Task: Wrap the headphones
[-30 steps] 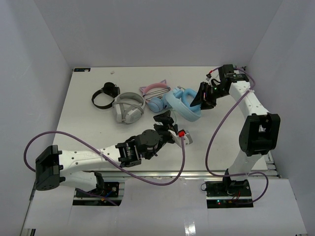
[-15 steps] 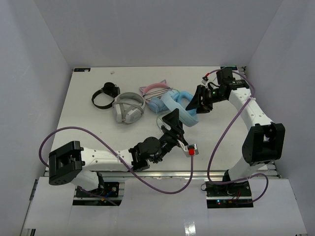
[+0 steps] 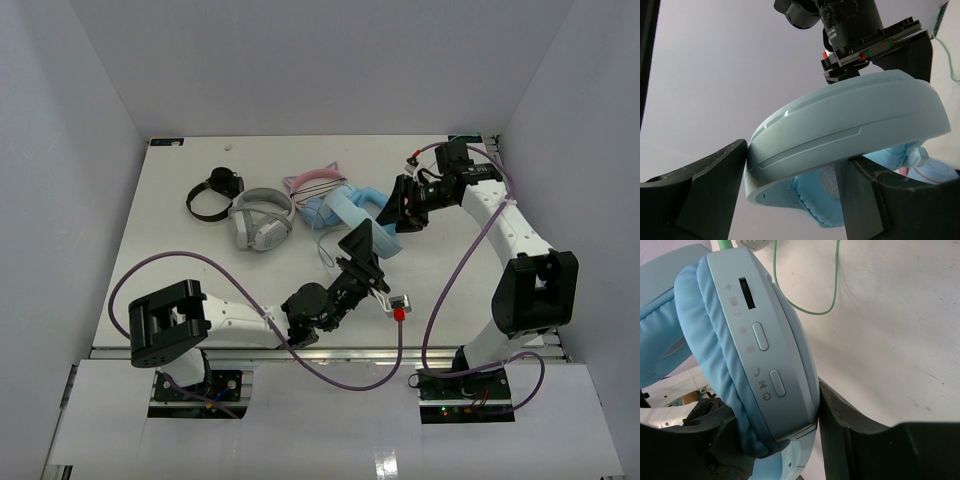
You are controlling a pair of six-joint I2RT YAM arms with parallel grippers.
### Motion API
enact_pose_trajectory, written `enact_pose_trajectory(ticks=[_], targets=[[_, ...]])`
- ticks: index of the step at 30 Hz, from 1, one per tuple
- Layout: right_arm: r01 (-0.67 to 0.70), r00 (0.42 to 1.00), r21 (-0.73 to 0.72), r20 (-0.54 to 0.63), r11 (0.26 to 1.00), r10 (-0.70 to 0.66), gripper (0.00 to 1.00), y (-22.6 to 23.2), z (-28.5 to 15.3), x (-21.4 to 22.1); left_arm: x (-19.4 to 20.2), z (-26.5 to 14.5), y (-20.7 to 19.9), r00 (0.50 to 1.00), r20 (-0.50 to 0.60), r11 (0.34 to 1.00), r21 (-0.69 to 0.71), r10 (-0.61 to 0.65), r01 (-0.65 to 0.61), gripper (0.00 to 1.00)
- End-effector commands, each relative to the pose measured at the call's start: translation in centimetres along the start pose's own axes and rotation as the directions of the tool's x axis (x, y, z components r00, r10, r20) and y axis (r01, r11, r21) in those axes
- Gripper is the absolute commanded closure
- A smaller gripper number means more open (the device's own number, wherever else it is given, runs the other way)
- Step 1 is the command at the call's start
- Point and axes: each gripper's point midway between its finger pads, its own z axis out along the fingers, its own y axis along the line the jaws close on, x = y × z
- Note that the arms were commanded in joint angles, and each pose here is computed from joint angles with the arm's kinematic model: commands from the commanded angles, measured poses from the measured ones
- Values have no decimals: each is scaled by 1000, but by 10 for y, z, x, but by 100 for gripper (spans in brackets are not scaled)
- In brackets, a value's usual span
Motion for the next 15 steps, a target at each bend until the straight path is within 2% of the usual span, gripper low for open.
enact_pose_trajectory(ticks=[1,6,8,11,12,15], targets=[[95,995,-125,5,988,-95,92,46,-11,13,-3,6,34,1000,10,992,-128,6,-5,25],[95,995,-120,-2,988,-96,92,43,-9,16,-4,6,36,1000,11,991,-135,5,-3,56],[95,995,-122,-4,988,-96,91,42,-8,16,-4,3,38,1000,15,989,-147,8,-6,74],[94,995,-131,-8,987,-96,90,43,-7,16,-4,-2,39,1000,25,987,-160,-1,5,91],[96,995,-135,-7,986,-98,90,44,-7,16,-4,-4,38,1000,26,987,-162,-6,10,96],[96,995,-143,-7,985,-98,90,45,-7,16,-2,-8,42,999,21,983,-181,-24,27,100]])
